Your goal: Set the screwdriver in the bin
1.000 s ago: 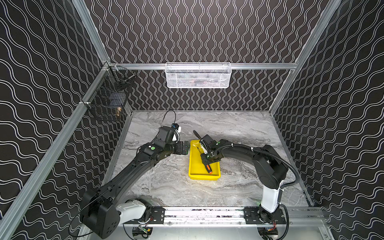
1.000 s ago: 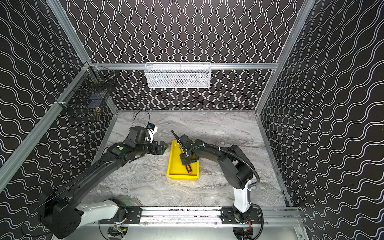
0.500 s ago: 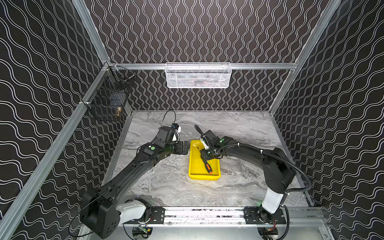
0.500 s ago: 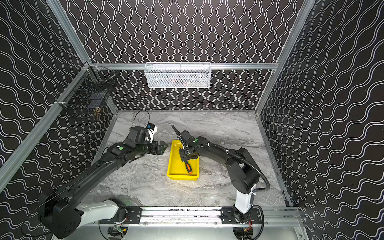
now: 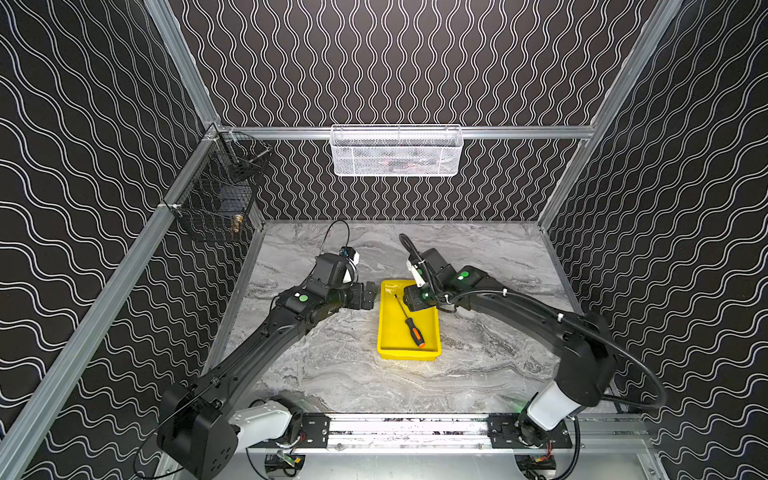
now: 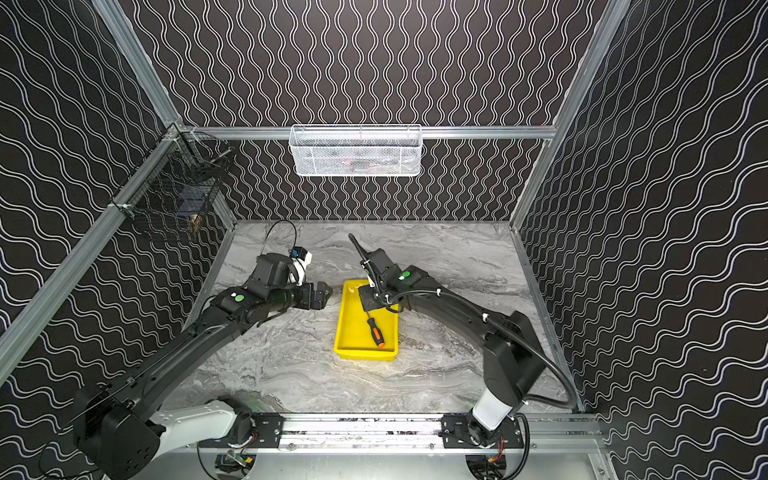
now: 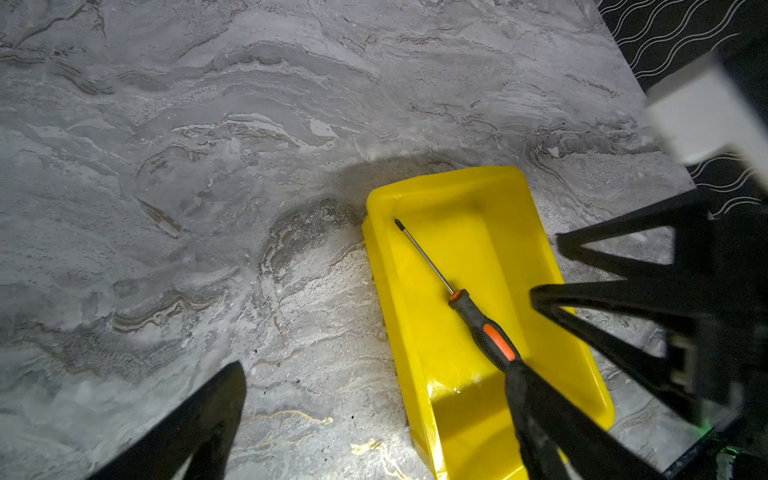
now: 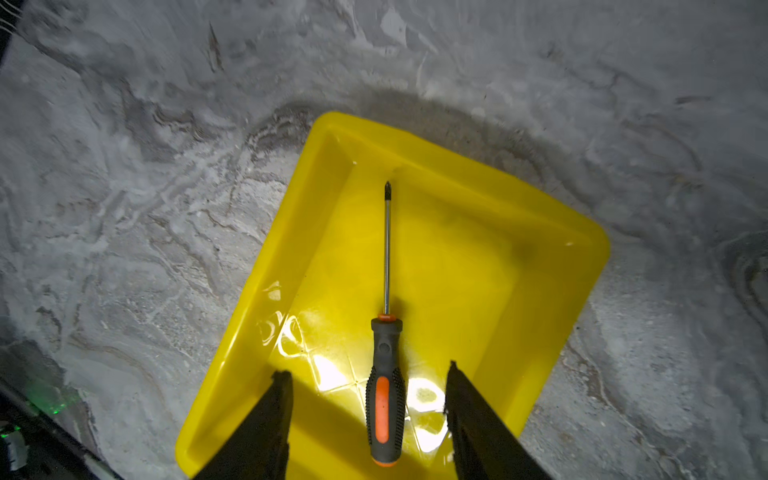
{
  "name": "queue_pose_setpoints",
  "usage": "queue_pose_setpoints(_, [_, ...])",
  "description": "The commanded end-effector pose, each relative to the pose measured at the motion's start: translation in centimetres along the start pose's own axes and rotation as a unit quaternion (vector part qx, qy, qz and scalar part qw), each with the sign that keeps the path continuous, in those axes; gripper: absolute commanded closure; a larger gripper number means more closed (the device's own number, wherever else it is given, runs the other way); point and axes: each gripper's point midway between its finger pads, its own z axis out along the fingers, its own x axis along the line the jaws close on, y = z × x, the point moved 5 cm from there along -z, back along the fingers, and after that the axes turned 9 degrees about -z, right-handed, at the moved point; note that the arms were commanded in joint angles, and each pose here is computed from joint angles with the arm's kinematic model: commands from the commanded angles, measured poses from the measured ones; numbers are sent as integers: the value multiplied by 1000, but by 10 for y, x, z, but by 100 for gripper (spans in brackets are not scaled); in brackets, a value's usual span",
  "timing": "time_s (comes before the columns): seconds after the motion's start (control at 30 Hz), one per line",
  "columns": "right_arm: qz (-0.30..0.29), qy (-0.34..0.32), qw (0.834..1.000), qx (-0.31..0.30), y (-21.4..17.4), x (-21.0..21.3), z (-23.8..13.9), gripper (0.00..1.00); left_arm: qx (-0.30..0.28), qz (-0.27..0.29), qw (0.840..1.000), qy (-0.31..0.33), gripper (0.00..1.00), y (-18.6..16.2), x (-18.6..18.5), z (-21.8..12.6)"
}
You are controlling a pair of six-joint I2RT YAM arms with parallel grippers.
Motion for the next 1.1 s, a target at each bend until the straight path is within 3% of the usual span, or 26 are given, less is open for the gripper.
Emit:
queue_pose_setpoints(0.0, [8, -23, 999, -36, 9, -17, -28, 38, -21, 13, 999, 30, 1, 9, 5, -5])
queue_pose_setpoints(0.17, [63, -20, 991, -120, 15, -70, -73, 34, -71, 18, 995, 66, 1, 23, 13, -13])
queue_pose_setpoints(0.33, [128, -55, 972, -191, -2, -131, -107, 23, -115, 25, 989, 92, 1, 29, 21, -6])
queue_pose_setpoints(0.5, [167, -109, 956, -215, -24, -171, -120, 9, -127, 24, 984, 124, 1, 31, 29, 3])
queue_pose_setpoints(0.53, [176, -117, 954, -213, -31, -177, -116, 1, -131, 28, 983, 123, 1, 32, 29, 3])
queue_pose_setpoints(0.63, [203, -138, 945, -215, -42, -195, -116, 0, -157, 31, 978, 132, 1, 36, 32, 2])
queue_pose_setpoints(0.8, [225, -192, 928, -228, -52, -213, -117, 1, -242, 6, 948, 207, 1, 39, 57, 1])
queue_pose_setpoints(0.93, [246, -258, 896, -263, -66, -228, -121, 1, -265, 41, 929, 255, 1, 28, 75, 12])
queue_pose_setpoints(1.07, [216, -293, 889, -279, -74, -237, -108, 1, -282, 79, 909, 298, 1, 15, 96, 26])
